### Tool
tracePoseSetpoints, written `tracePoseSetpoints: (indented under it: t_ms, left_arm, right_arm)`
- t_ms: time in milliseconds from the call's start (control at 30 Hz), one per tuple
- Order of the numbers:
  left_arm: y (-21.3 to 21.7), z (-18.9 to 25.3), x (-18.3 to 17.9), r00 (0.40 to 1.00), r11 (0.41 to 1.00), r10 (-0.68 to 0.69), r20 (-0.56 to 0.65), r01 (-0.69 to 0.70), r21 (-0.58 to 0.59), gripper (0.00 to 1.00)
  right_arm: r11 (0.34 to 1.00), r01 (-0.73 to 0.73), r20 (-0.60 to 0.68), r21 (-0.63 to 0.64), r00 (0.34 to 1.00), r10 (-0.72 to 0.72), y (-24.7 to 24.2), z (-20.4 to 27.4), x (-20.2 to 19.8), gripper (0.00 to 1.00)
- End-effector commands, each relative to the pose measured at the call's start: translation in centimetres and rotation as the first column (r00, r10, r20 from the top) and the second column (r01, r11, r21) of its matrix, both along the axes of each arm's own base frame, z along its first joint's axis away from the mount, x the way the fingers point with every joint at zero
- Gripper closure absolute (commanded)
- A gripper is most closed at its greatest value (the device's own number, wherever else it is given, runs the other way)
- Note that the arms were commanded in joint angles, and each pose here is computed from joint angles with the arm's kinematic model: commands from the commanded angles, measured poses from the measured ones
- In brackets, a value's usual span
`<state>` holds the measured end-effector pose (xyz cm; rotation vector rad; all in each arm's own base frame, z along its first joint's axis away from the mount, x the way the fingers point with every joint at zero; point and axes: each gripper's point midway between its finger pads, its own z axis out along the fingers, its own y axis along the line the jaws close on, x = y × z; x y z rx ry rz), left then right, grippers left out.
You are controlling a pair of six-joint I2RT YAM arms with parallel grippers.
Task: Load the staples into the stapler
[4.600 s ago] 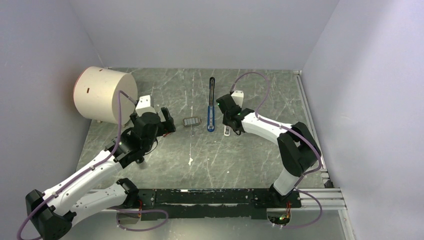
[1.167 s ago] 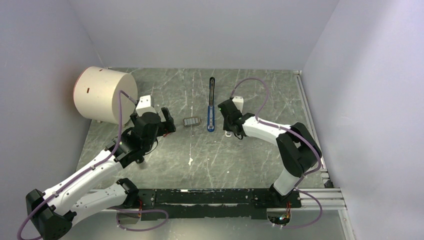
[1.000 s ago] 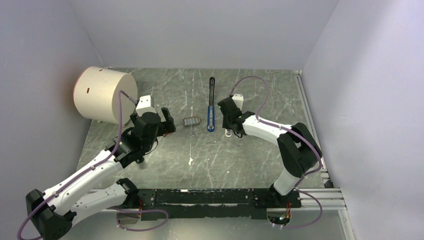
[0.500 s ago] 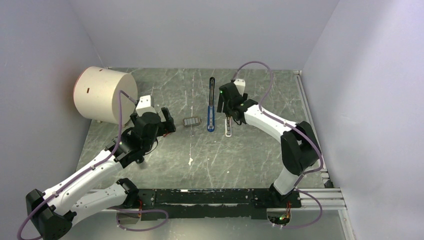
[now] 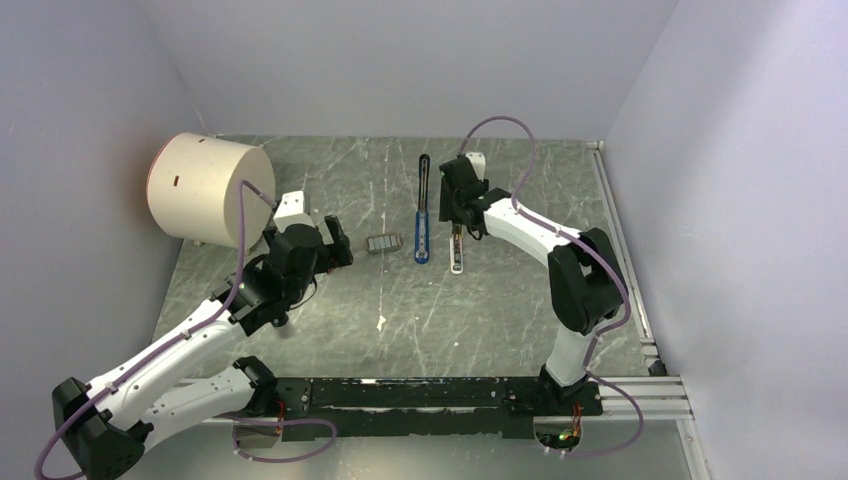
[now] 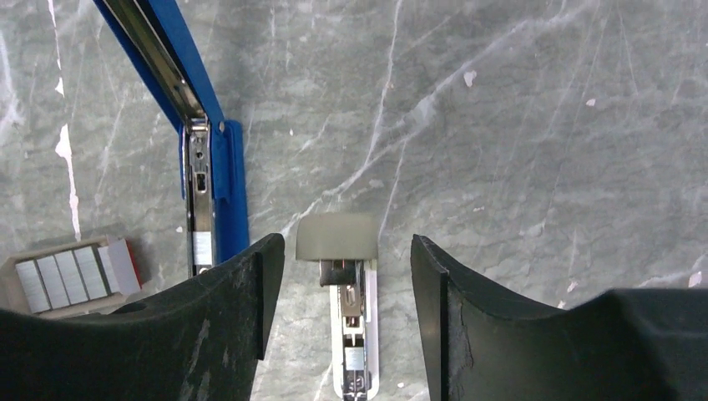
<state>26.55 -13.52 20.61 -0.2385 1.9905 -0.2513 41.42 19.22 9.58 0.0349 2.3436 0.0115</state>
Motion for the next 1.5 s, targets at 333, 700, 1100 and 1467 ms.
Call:
tracePoseSetpoints:
  t_ms: [333, 700, 1100, 1467]
  left_arm:
    - [-2.2, 1.6, 0.4, 0.994, 0.993, -0.101, 0.043, 0.104, -0.063, 0.02]
    - [-10.1, -0.9, -0.8, 0.884, 0.879, -0.464, -0.048, 0.453, -0.148, 0.02]
    - [-20.6, -7.0, -3.7, 0.717, 0.706, -0.678, -0.163, 0.573, -0.417, 0.35]
    - [-25.9, -11.3, -3.8, 0.703, 0.709, -0.671, -0.236, 0.515, -0.481, 0.32]
  right_arm:
    - [0.999, -0.053, -0.009, 0.01, 0.999, 0.054, 0.6, 0.0, 1.6, 0.65]
    - [0.999, -0.038, 0.025, 0.031, 0.999, 0.037, -0.1, 1.7, 0.6, 0.75]
    - [0.994, -0.025, -0.027, 0.103, 0.999, 0.028, -1.0, 1.2, -3.9, 0.76]
    - [0.998, -0.031, -0.072, 0.046, 0.997, 0.034, -1.8, 0.0, -5.4, 0.7]
